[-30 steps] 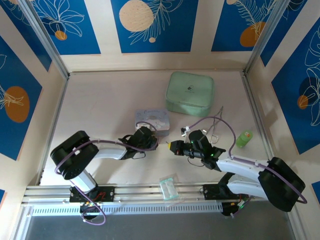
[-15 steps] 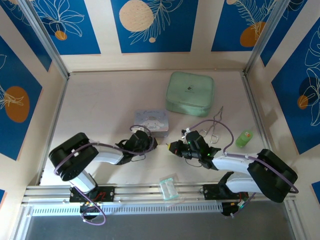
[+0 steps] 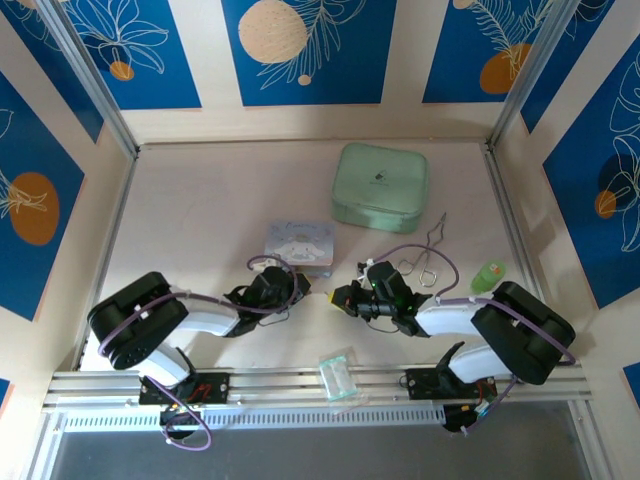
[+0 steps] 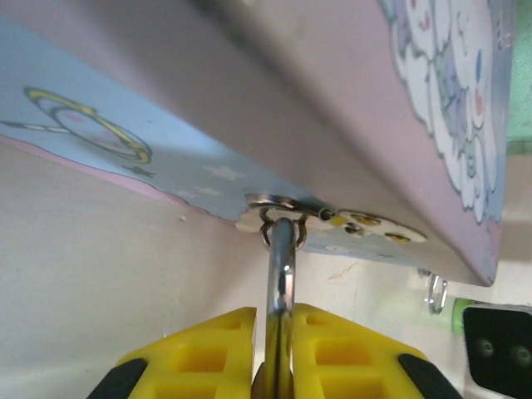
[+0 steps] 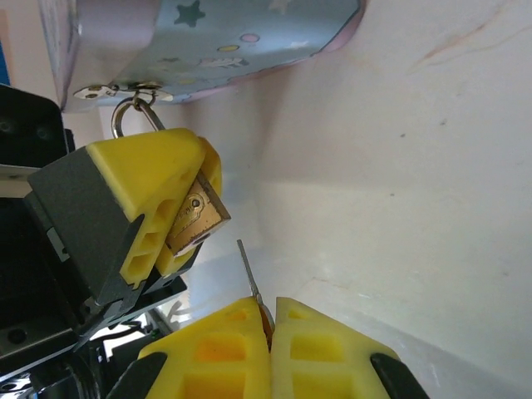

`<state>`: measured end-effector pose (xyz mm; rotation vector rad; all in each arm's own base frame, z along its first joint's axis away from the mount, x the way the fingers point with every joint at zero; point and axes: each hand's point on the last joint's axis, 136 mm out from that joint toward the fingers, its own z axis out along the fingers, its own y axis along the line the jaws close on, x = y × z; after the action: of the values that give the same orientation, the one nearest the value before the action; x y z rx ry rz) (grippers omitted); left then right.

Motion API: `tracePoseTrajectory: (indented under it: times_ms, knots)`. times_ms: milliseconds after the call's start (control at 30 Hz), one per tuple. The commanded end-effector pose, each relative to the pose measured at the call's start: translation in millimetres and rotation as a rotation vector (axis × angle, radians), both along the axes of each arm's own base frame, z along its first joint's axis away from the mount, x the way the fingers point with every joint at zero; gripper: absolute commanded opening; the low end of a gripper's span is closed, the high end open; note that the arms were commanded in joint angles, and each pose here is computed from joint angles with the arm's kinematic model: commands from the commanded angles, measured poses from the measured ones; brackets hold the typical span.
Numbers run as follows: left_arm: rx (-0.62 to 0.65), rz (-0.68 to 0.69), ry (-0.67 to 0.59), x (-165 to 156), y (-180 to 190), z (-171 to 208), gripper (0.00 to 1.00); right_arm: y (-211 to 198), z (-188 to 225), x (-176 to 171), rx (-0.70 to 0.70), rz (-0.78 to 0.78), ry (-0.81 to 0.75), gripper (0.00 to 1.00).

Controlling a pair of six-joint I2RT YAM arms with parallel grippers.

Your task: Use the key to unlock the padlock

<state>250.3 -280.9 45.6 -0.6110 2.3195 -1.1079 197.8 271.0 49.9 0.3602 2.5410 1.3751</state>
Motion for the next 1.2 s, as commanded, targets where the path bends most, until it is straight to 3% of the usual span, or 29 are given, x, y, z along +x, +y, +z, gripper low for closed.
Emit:
tracePoseTrajectory:
  times_ms: [0,267,1167]
  knots:
    - [-0.059,0.073,0.037,-1.1,3.9,-4.9,0.05,14.0,15.7,3.5,0.084,0.029,-0.003,0.00]
    - [-0.106,0.139,0.034,2.6,3.5,1.0,0.06,18.2,14.4,7.1,0.169,0.023,0.041,0.00]
    - [-0.152,0.255,0.055,7.0,-6.7,10.9,0.06,32.3,4.8,9.5,0.254,0.012,0.143,0.00]
